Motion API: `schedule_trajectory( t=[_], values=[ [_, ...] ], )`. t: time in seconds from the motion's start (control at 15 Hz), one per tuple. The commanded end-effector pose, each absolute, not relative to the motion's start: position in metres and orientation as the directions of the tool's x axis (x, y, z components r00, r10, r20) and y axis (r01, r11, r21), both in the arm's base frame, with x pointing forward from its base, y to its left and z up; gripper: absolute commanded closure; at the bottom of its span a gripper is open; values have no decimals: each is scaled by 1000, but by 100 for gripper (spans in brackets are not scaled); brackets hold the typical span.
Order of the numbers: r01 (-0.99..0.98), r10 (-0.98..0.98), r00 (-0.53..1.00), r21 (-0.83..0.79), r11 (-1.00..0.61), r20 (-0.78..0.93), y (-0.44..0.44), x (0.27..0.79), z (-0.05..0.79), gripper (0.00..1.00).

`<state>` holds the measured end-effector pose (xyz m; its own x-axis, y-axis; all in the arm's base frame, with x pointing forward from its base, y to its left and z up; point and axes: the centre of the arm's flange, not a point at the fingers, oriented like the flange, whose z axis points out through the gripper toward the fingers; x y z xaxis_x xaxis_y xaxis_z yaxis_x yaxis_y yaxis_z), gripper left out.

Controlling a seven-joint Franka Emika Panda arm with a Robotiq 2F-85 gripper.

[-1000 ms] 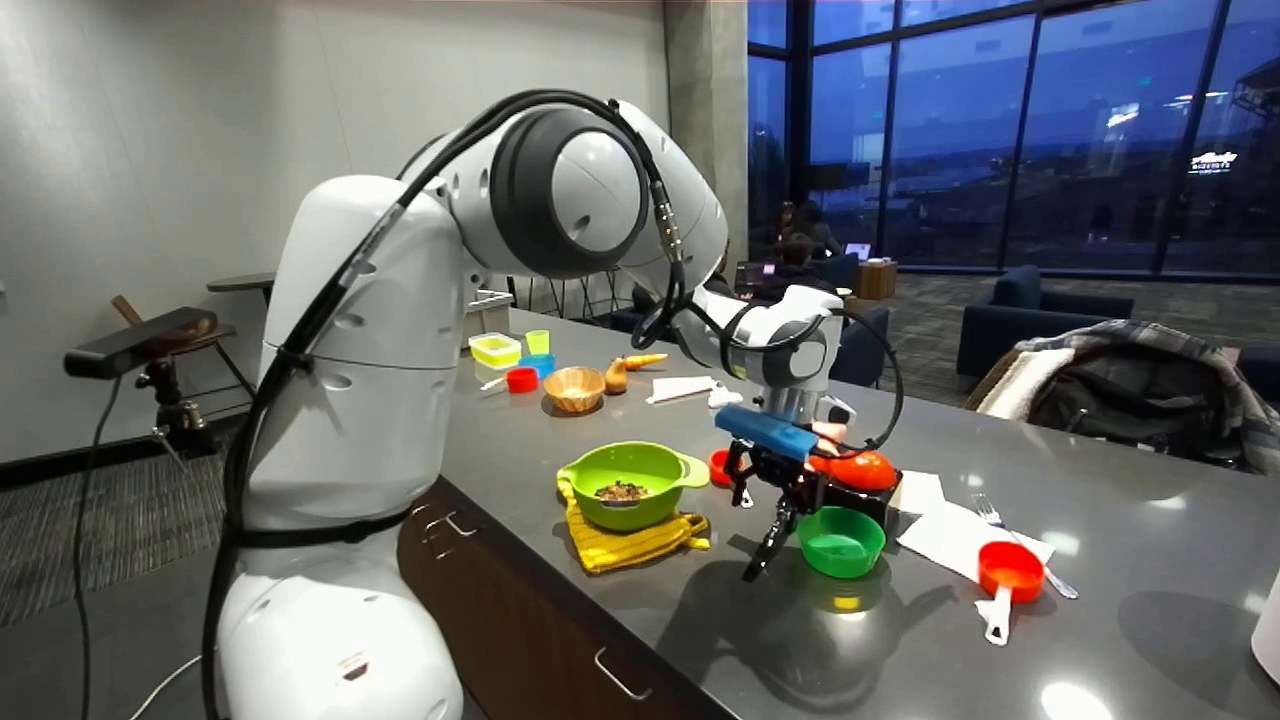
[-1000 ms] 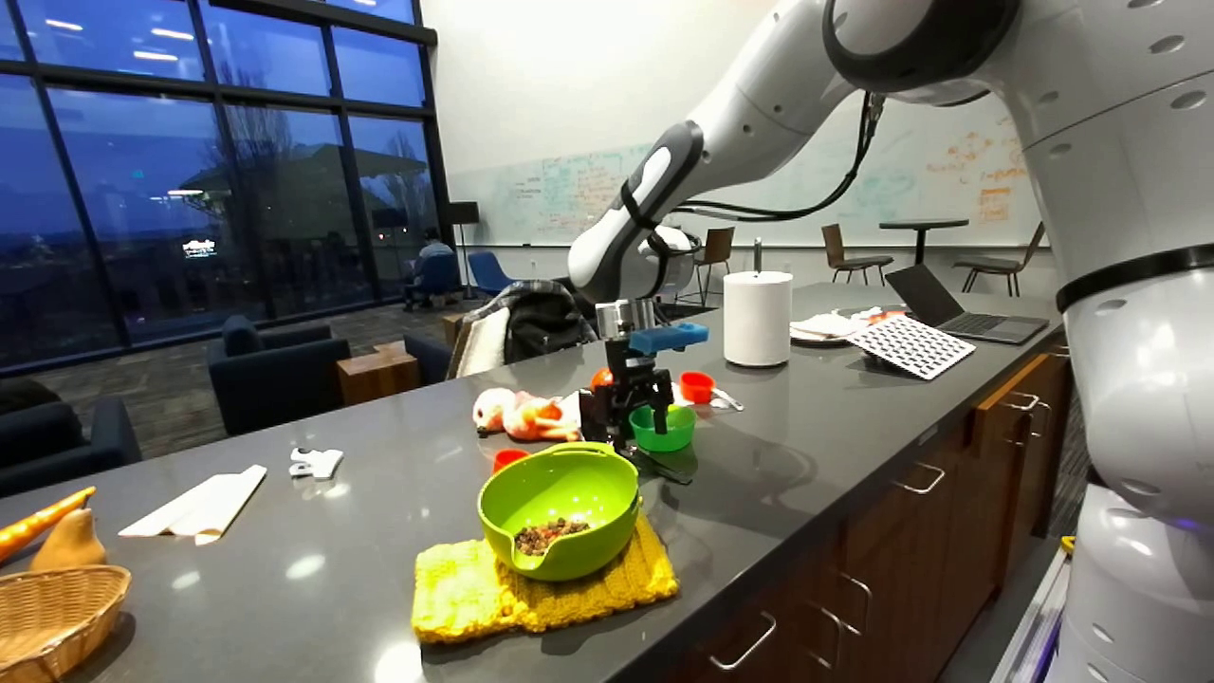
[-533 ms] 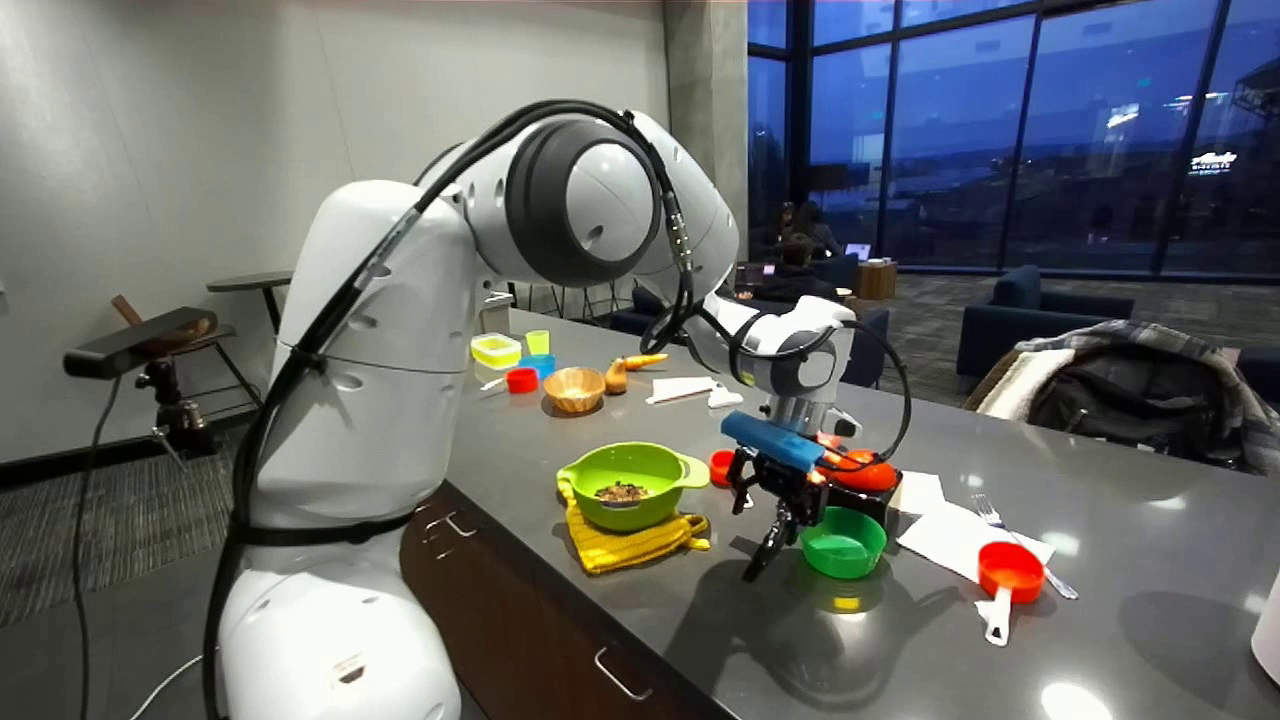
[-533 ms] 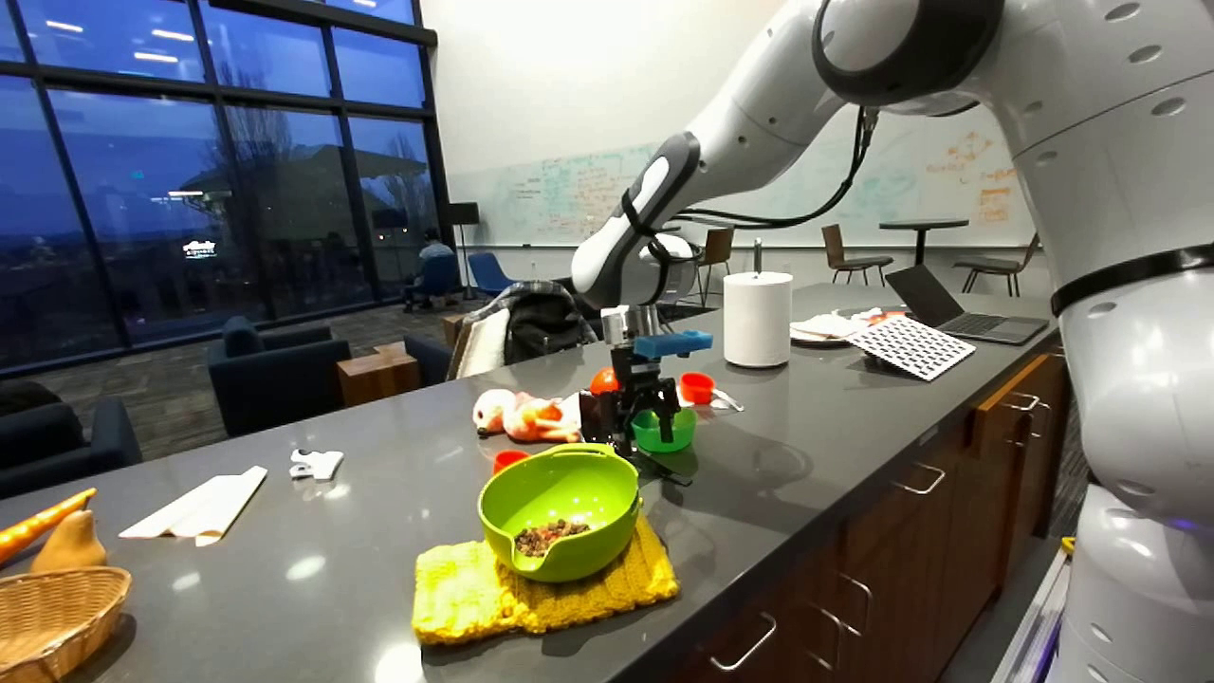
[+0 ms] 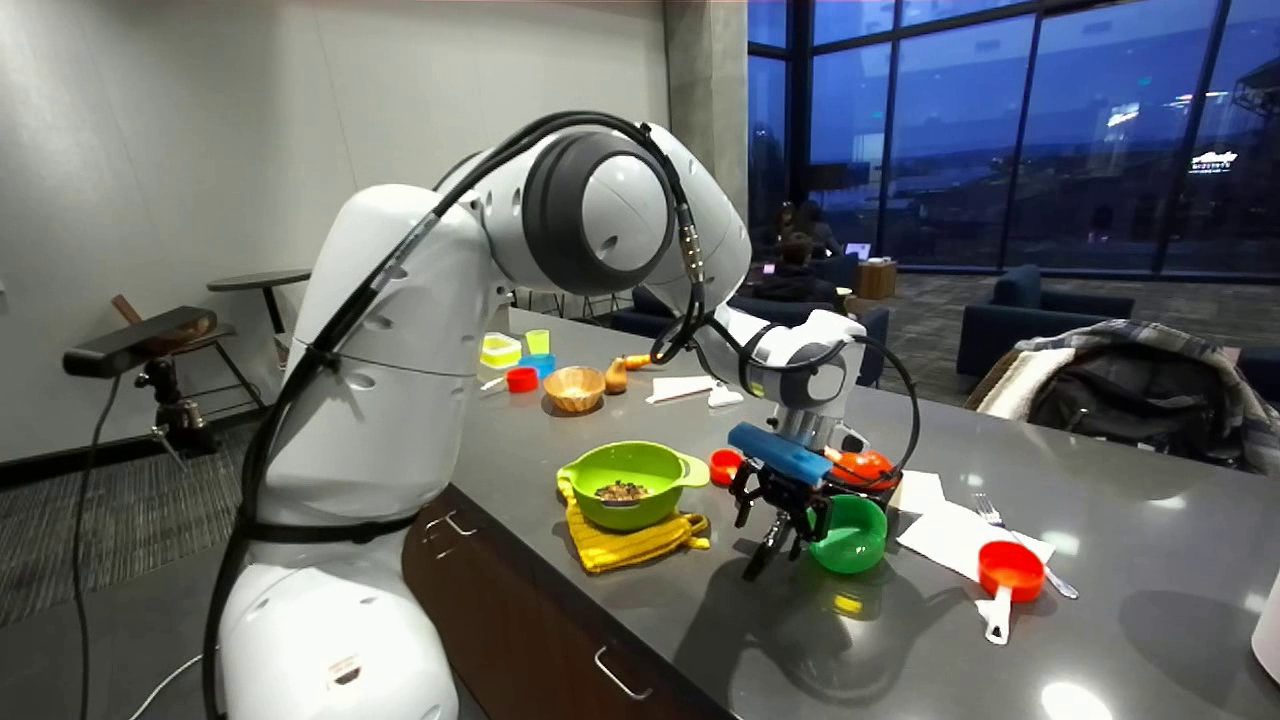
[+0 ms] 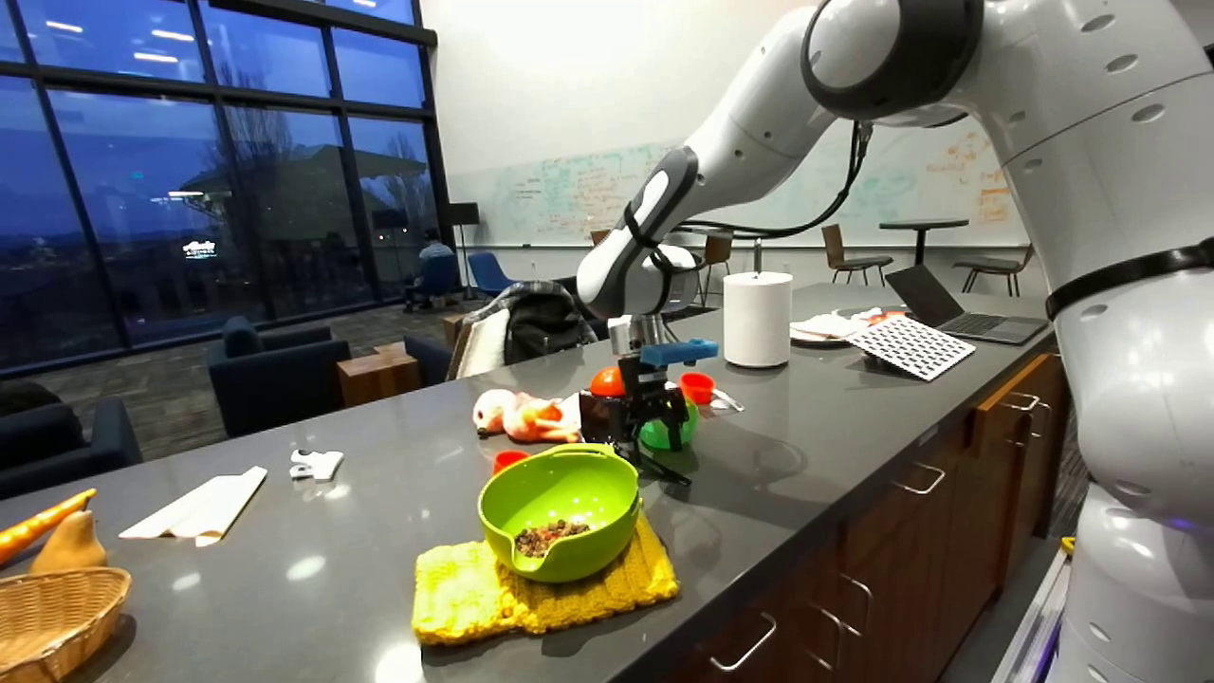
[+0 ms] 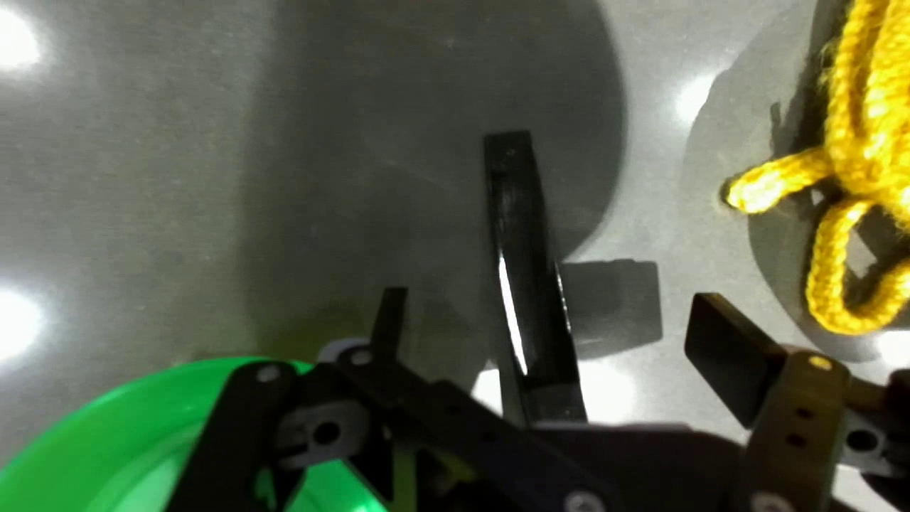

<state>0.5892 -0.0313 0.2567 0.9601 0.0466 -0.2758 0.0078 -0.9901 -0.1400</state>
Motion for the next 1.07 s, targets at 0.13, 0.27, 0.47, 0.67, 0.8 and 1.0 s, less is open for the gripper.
schedule_trajectory(
  t=[0.13,0.27,0.47,0.67,0.8,1.0],
  values=[
    [14,52,953,-129,-992,-299,-42,591,234,0],
    [15,55,953,-133,-991,-298,-41,590,236,0],
    [13,54,953,-138,-990,-298,-42,588,236,0],
    [13,54,954,-140,-990,-296,-41,588,238,0],
    [18,55,956,-130,-991,-288,-39,585,239,0],
    [27,44,958,-62,-998,-285,-34,580,233,0]
  ],
)
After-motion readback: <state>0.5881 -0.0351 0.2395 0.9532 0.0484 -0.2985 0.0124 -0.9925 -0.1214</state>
